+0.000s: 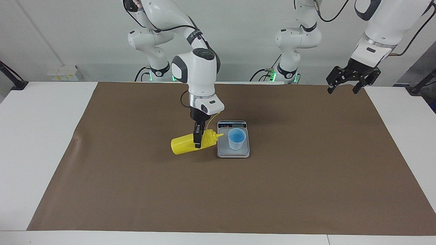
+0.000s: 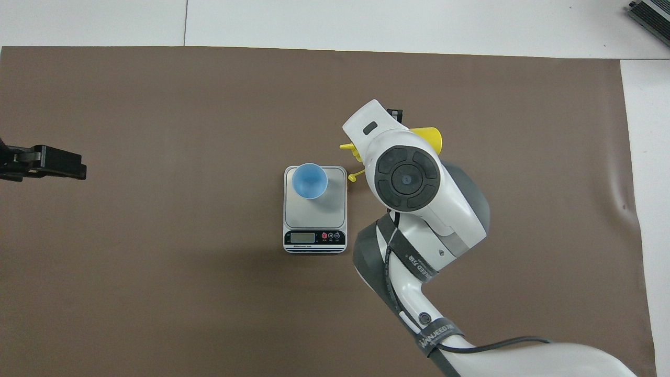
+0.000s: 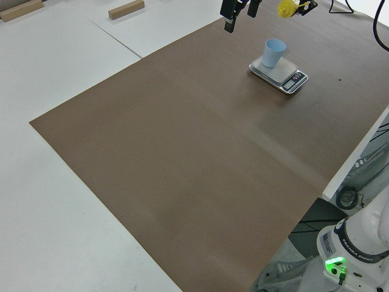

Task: Pour seasoning into cup on scale with both arms
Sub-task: 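Lift the yellow bottle with the right gripper toward the blue cup, then tilt the yellow bottle over the blue cup with the right gripper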

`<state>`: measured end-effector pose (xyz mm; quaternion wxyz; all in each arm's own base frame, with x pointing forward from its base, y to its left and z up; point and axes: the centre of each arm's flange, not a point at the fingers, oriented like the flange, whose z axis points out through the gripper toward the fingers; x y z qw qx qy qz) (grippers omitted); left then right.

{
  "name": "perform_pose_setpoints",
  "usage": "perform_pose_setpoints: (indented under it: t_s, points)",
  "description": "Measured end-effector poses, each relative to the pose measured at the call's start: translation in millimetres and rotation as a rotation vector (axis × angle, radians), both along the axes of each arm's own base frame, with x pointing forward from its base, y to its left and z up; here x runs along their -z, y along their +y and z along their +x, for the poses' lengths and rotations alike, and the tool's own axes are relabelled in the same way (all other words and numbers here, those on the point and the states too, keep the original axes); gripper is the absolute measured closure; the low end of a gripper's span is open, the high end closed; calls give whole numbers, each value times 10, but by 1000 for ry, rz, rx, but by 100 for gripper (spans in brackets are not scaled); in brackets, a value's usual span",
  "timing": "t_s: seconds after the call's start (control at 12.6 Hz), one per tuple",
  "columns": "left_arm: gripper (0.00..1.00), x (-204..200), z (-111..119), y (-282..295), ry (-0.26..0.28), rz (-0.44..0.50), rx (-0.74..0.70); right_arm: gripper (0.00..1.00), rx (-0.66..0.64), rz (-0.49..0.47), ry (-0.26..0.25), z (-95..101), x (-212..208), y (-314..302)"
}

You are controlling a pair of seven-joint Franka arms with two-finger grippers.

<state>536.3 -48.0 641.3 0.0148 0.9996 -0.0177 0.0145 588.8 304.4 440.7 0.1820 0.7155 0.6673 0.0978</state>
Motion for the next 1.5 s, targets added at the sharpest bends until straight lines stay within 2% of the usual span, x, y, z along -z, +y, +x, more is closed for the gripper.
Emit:
perform_pose_setpoints:
  t_s: [0.32,0.63,0.87,1.27,1.5]
  points:
    - [0,0,0,0,0,0,0,45,-87,-143,-10,-72,167,388]
    - [0,0,0,0,0,0,0,45,-170,-301,-73,-69,256,657]
    - [0,0,0,0,0,0,0,45,-232,-413,-98,-170,385,832]
    - [0,0,0,0,0,0,0,45,-299,-544,-158,-263,413,987]
    - [0,1,0,0,0,0,0,45,-312,-568,-163,-314,431,1049]
